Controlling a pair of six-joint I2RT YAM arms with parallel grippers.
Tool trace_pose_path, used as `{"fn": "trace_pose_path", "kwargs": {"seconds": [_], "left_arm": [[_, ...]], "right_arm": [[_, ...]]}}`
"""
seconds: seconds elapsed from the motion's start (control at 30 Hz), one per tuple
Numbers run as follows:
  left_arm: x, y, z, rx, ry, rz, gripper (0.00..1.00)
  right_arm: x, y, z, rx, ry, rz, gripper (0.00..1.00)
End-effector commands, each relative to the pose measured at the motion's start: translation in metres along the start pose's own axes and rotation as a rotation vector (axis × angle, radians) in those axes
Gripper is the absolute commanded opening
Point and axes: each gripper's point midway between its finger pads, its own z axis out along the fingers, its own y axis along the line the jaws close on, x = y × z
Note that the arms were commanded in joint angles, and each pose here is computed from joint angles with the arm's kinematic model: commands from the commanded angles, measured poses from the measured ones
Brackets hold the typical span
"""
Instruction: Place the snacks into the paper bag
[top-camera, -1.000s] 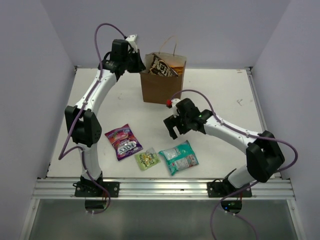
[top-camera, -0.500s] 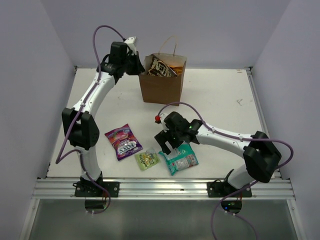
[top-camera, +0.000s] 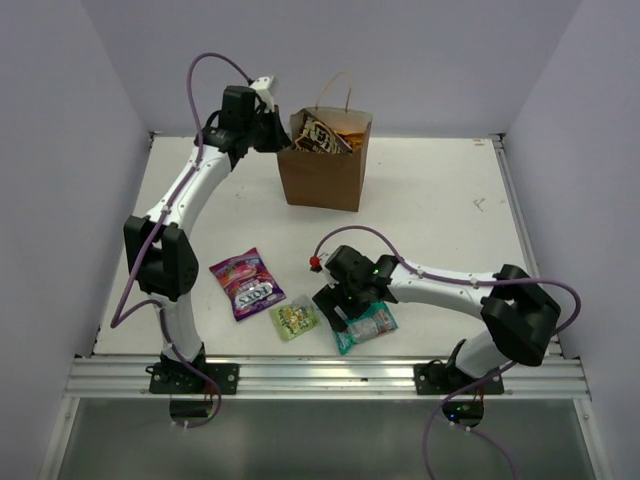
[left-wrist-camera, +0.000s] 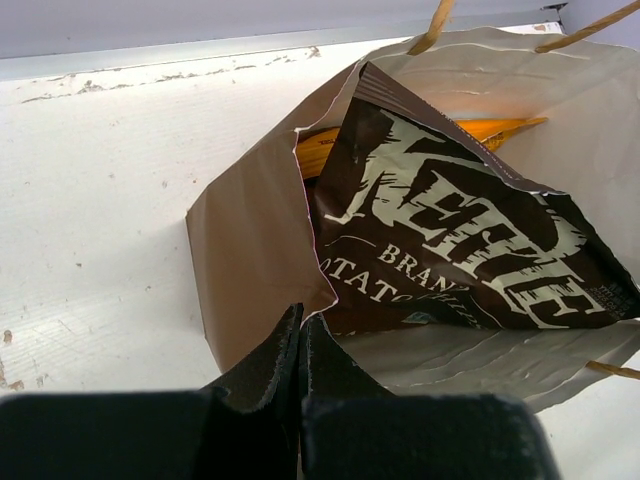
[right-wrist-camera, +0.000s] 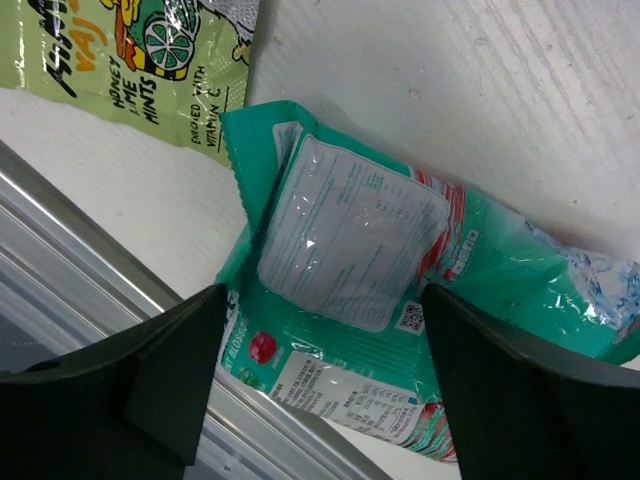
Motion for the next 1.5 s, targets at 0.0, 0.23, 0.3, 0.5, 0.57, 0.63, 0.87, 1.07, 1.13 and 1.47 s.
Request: {"fn": "trace_pose_path", "kwargs": {"seconds": [0.0, 0.23, 0.3, 0.5, 0.57, 0.63, 0.87, 1.07, 1.13, 1.47], "left_arm": [[0.020, 0.003, -0.003, -0.022, 0.065, -0.013, 0.00], [0.017, 0.003, -0.005, -0.024, 0.057, -0.004, 0.00], [0.015, 0.002, -0.006, -0.021, 0.053, -0.003, 0.00], [0.013, 0.001, -0.005, -0.018, 0.048, 0.000, 0.00], [0.010, 0.000, -0.006, -0.016, 0.042, 0.001, 0.00], [0.009, -0.001, -0.005, -0.014, 0.041, 0.003, 0.00], [0.006, -0.003, -0.009, -0.008, 0.032, 0.004, 0.00], [0.000, -0.007, -0.012, 0.003, 0.017, 0.004, 0.00], [-0.003, -0.009, -0.014, 0.008, 0.011, 0.004, 0.00], [-0.005, -0.012, -0.024, 0.007, -0.002, 0.004, 0.00]], "right_arm": [[0.014, -0.002, 0.019, 0.025, 0.061, 0.040, 0.77], [0.016, -0.009, 0.024, 0.069, 0.082, 0.052, 0.32], [0.016, -0.014, 0.019, 0.099, 0.084, 0.048, 0.20], [-0.018, -0.031, -0.037, 0.240, -0.035, 0.050, 0.00], [-0.047, -0.036, -0.076, 0.302, -0.127, 0.045, 0.00], [-0.087, -0.047, -0.127, 0.400, -0.234, 0.034, 0.00], [-0.212, -0.094, -0.282, 0.662, -0.617, 0.064, 0.00], [-0.290, -0.147, -0.331, 0.737, -0.869, 0.098, 0.00], [-0.315, -0.159, -0.316, 0.709, -0.890, 0.093, 0.00], [-0.421, -0.194, -0.268, 0.579, -1.042, 0.037, 0.00]]}}
